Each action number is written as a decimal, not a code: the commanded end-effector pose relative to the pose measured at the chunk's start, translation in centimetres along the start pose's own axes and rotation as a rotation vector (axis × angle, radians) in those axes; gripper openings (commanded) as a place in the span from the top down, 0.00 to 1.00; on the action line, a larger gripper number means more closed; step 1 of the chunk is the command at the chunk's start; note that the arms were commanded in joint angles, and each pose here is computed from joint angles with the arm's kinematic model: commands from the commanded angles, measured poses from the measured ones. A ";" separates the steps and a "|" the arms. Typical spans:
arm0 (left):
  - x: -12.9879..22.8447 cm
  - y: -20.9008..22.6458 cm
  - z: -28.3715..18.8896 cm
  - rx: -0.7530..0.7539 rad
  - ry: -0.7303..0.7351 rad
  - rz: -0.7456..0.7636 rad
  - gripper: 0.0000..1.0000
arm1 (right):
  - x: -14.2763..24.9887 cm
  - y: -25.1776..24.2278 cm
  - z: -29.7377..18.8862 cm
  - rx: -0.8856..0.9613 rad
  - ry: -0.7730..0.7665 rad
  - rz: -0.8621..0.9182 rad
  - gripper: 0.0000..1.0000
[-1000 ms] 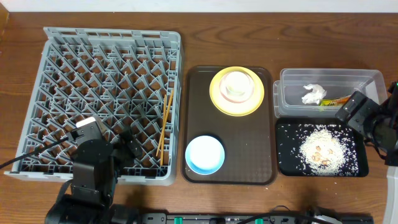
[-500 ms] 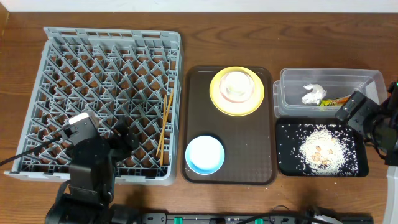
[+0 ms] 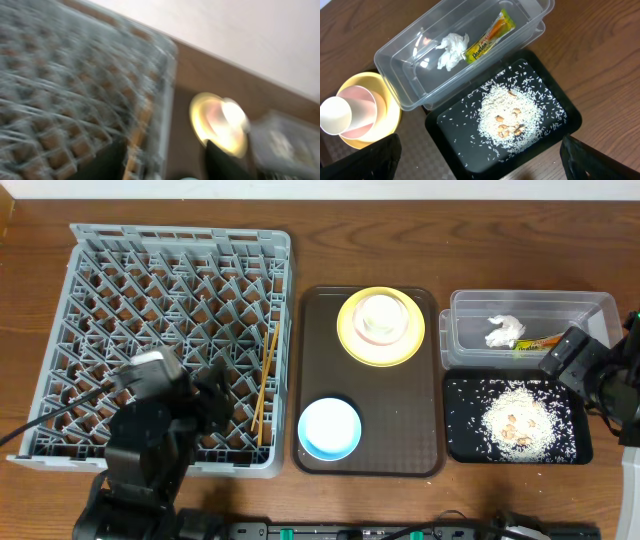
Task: Sort waste into correct bins and load items into the dishwasher
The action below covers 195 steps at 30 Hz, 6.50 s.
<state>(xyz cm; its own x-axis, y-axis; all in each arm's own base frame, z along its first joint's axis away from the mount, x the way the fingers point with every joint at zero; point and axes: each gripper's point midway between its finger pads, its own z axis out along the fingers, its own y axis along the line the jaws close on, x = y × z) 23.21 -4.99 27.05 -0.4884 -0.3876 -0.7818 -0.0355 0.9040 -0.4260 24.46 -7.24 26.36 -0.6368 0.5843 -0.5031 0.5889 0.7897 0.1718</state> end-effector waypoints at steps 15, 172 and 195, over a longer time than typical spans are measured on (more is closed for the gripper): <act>10.7 -6.9 -1.1 0.199 0.725 -0.010 0.69 | -0.1 0.0 -0.2 -0.002 -0.004 -0.013 0.01; 7.8 -12.9 4.8 0.521 0.757 0.157 0.06 | -0.1 0.0 -0.2 -0.002 -0.004 -0.013 0.01; 26.4 -15.2 12.6 0.122 0.851 0.721 0.50 | -0.1 0.0 -0.2 -0.002 -0.004 -0.013 0.01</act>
<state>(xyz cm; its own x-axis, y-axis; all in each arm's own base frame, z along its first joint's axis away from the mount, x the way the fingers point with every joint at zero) 20.01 -32.50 8.73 -0.8042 0.5150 -0.2966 0.5830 0.7805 -0.2255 24.46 -7.24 26.36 -0.6368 0.5843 -0.5031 0.5889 0.7897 0.1718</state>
